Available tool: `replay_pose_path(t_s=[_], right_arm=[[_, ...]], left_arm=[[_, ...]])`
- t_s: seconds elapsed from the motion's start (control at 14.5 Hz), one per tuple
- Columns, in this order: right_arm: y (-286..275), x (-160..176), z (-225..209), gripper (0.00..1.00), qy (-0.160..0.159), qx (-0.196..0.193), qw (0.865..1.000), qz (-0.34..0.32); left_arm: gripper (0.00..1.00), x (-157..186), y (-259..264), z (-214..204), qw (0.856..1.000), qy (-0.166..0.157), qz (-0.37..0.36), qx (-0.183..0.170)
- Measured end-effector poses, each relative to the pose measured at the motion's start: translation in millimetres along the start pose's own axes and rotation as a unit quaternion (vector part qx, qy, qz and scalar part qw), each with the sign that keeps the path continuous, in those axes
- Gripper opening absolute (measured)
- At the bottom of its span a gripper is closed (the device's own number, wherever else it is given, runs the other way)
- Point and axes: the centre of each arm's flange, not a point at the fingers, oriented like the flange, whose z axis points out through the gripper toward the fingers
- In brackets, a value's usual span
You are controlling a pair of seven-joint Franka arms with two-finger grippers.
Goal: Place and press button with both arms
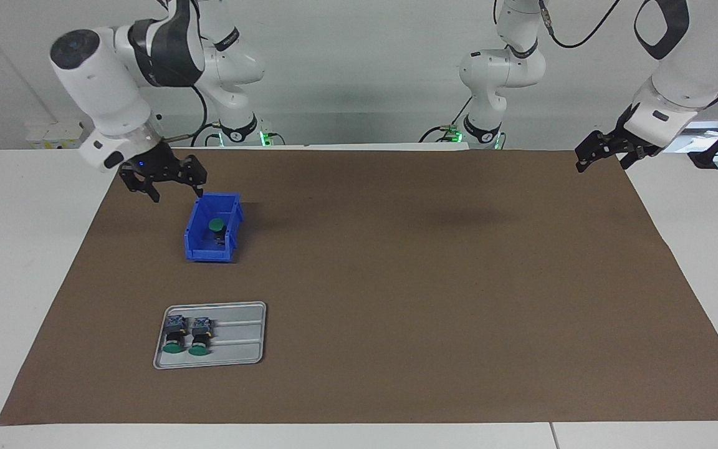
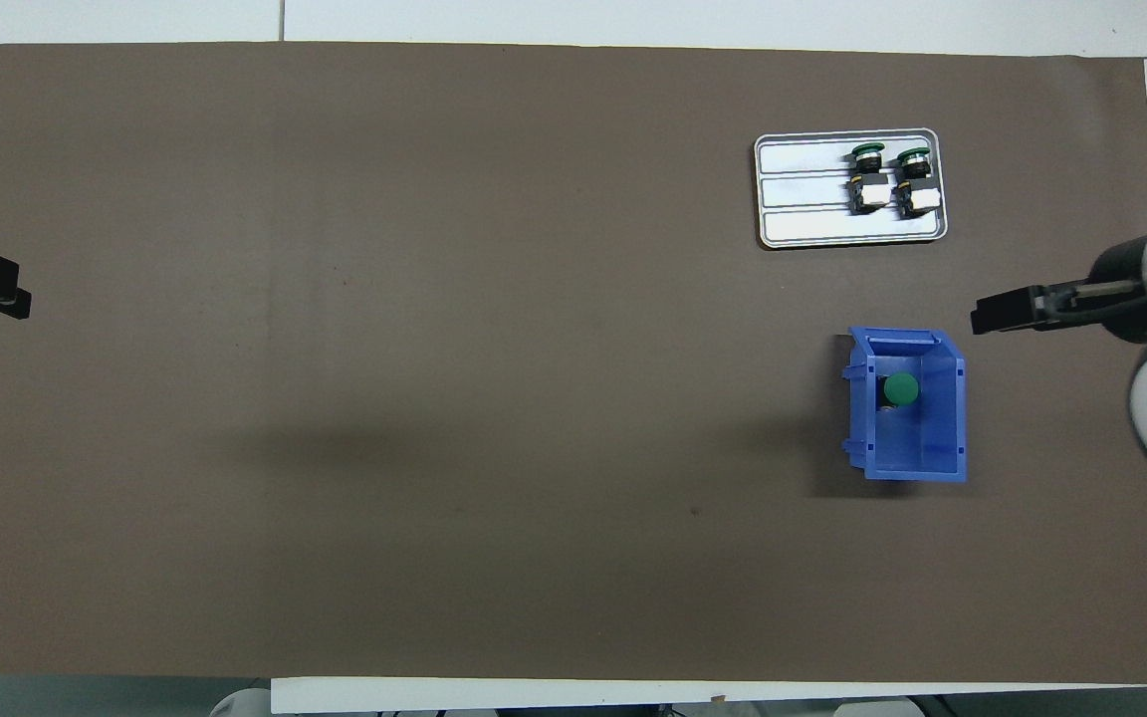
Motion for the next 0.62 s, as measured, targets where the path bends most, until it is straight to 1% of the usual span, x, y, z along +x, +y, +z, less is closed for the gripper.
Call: replay_pose_path(t_s=[0.14, 0.28, 0.41, 0.62], right_arm=[[13.3, -3.5, -35.0, 1.0, -0.003, -0.019, 1.0, 0.008], [20.3, -0.6, -56.9, 1.0, -0.001, -0.031, 0.999, 0.013], [24.5, 4.5, -63.8, 1.0, -0.008, -0.032, 0.999, 0.017], [30.7, 12.4, -57.9, 1.0, -0.016, -0.033, 0.999, 0.023]], left_arm=[[1.0, 0.0, -0.2, 0.0, 1.0, 0.0, 0.0, 0.0], [1.0, 0.0, -0.3, 0.0, 1.0, 0.0, 0.0, 0.0], [1.0, 0.1, -0.4, -0.1, 1.0, 0.0, 0.0, 0.0], [1.0, 0.1, -0.4, -0.1, 1.0, 0.0, 0.0, 0.0]])
